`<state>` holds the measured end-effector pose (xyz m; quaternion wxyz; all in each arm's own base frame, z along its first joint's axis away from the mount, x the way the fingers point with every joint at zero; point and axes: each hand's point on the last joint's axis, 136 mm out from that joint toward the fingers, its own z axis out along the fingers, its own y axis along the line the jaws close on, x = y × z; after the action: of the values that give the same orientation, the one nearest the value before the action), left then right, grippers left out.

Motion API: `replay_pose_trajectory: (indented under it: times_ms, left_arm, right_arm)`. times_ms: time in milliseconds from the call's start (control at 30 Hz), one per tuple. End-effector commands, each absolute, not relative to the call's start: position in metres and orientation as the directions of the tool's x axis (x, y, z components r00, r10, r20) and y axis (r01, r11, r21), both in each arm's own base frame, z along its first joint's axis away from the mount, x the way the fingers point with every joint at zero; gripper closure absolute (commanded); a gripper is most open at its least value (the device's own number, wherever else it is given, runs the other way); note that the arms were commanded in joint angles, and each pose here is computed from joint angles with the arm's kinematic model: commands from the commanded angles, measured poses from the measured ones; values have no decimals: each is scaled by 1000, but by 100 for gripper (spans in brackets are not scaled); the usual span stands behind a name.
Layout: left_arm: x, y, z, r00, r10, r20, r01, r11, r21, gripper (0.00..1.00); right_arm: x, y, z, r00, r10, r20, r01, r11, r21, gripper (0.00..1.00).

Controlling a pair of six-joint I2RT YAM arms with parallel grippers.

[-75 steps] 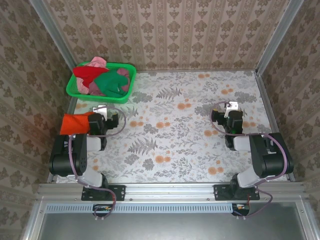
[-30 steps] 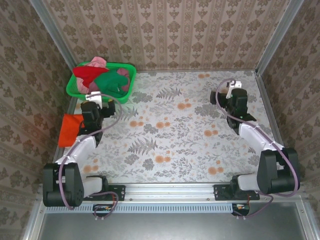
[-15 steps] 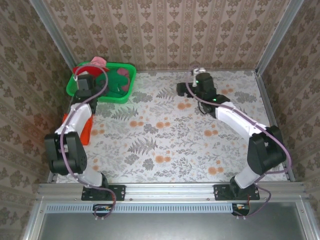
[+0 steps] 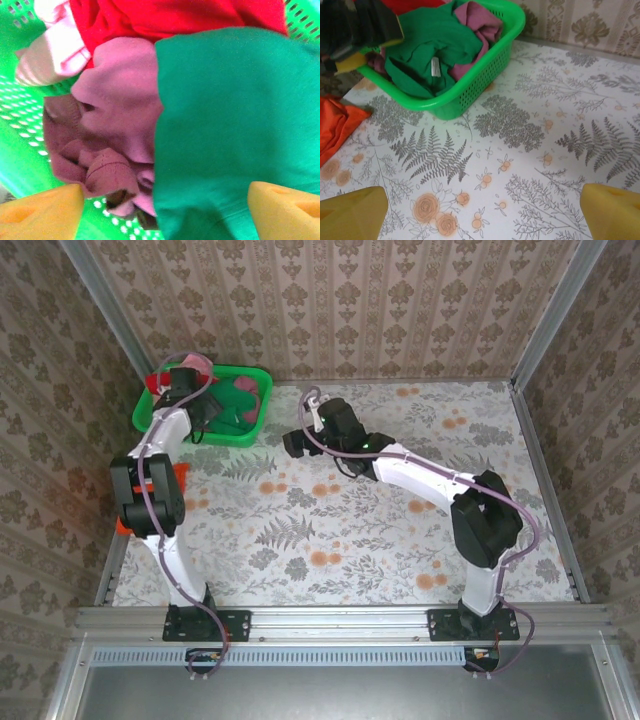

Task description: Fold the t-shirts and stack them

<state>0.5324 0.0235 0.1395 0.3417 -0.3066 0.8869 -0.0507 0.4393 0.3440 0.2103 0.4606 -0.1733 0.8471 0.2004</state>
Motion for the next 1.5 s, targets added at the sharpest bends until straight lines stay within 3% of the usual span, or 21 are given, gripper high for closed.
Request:
replay_pose_trajectory:
  times_ms: [0,100,233,400,433,800,1033,1367,1400,1467]
  left_arm:
    - [530,5,122,-600,-642,-477,-545,765,-344,22]
    - [535,-2,121,-598,-652,-466,-542,757,-365,41]
    - [539,-7,122,-597,-662,-453,-537,749,-387,57]
    - [542,-12,127,-597,-665,-449,-524,747,-410,97]
    - [541,-11,130,-595,-665,-452,-523,747,-410,100]
    - [532,-5,241,-500,-570,-652,-393,820,-416,100]
    - [521,-10,290,-459,-539,-706,-319,842,-436,100]
    - [532,16,240,-545,-600,-585,-399,800,-449,100]
    - [531,17,240,-551,-601,-580,-398,799,-450,84]
    - [527,16,243,-553,-585,-593,-389,811,-437,40]
  right_arm:
    - [442,346,216,-527,-101,-844,-476,858,194,0]
    - [443,344,215,-525,-134,-840,-482,861,163,0]
    - [445,343,217,-521,-149,-841,-482,864,146,0]
    - [447,345,217,-527,-141,-838,-479,864,155,0]
    - [448,346,217,-530,-138,-837,-476,865,159,0]
    - [456,338,225,-533,-56,-844,-402,895,194,0]
    - [458,330,221,-554,1,-832,-362,900,242,0]
    - [453,332,211,-591,8,-807,-361,892,273,0]
    - [451,330,211,-591,6,-807,-360,893,271,0]
    - [450,325,210,-591,10,-807,-348,899,265,0]
